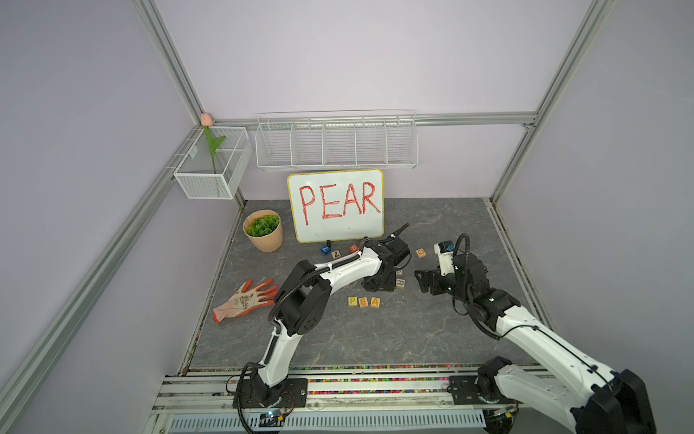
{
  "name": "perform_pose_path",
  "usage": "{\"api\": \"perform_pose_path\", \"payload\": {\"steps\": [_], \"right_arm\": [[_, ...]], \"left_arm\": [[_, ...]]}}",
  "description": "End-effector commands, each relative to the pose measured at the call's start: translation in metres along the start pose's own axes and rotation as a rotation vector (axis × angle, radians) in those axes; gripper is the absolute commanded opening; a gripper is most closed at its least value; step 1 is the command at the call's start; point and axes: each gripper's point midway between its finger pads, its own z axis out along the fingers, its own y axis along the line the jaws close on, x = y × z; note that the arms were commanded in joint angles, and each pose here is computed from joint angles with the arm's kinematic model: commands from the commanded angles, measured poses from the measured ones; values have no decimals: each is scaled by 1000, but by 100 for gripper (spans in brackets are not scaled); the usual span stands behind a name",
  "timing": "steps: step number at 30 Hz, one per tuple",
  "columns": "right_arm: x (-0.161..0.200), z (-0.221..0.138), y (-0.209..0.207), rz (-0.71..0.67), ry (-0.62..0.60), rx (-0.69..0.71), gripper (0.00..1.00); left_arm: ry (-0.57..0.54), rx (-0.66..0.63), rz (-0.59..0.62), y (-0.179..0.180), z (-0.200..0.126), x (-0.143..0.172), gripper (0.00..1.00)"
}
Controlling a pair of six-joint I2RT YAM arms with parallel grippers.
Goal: Spell the uppercase word “pear” with letter blocks
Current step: Move the letter block to the center of the board, then adjust the letter block at the center of the board.
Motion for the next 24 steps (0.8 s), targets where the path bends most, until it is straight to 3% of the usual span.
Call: {"api": "perform_pose_path", "payload": {"steps": [1, 9, 14, 24], "right_arm": [[-9, -7, -13, 29, -24, 78, 90], [-7, -21, -52, 125, -31, 273, 89], [-1, -28, -62, 174, -25, 310, 89], [2, -41, -74, 196, -27, 378, 89]], "left_arm": [[-114, 60, 96, -20, -25, -27, 53], [-166, 124, 202, -46, -20, -44, 63], [-132, 109, 214, -45, -6, -39, 63], [-78, 216, 234, -63, 5, -21, 65]]}}
